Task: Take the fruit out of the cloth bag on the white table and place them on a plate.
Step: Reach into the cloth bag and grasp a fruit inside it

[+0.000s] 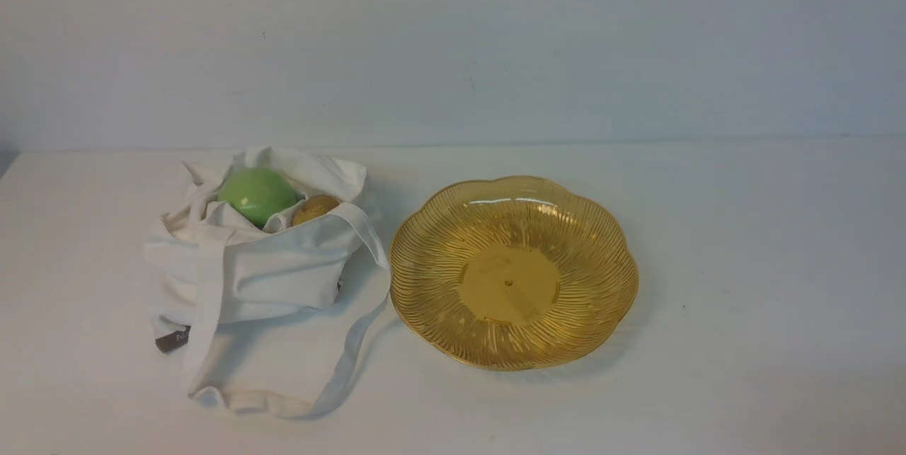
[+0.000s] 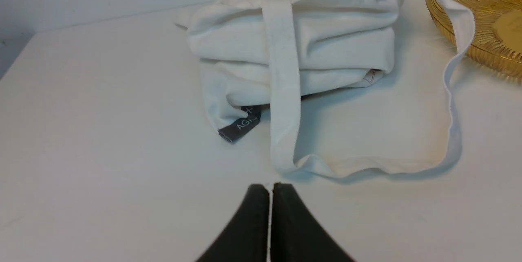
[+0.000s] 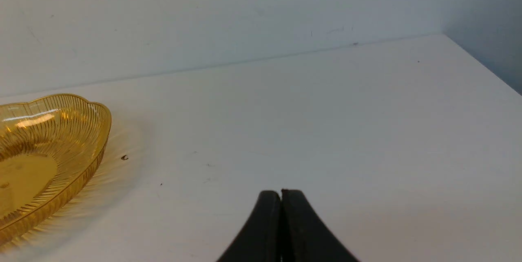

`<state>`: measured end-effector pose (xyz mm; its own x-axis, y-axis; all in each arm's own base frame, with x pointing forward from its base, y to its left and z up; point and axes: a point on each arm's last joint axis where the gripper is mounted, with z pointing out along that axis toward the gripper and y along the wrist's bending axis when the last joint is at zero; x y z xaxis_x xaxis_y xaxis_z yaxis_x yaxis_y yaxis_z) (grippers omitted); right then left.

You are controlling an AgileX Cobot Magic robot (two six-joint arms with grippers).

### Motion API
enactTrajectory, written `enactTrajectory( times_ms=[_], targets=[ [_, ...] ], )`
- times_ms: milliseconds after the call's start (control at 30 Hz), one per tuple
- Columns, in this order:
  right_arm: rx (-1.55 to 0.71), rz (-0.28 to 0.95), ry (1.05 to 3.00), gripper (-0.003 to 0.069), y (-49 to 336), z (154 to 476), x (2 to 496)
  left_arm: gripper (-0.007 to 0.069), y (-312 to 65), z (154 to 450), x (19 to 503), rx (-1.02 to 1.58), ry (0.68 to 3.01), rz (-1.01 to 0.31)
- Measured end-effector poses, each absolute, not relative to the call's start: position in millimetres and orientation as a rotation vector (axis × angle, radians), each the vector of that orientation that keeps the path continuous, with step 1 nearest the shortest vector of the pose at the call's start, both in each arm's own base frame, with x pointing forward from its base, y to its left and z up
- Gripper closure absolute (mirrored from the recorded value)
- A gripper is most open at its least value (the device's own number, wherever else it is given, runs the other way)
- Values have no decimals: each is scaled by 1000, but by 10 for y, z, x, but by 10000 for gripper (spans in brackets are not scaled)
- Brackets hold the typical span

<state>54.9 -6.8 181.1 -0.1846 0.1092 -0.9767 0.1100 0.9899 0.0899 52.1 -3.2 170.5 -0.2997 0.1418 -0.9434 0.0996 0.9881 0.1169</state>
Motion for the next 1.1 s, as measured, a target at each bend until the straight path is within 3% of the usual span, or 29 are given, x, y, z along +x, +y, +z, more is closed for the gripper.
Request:
enactTrajectory(
  times_ms=[1100],
  targets=[
    [163, -1, 1759, 674, -68, 1811, 549, 633, -27, 1728, 531, 186, 1844, 62]
  ],
)
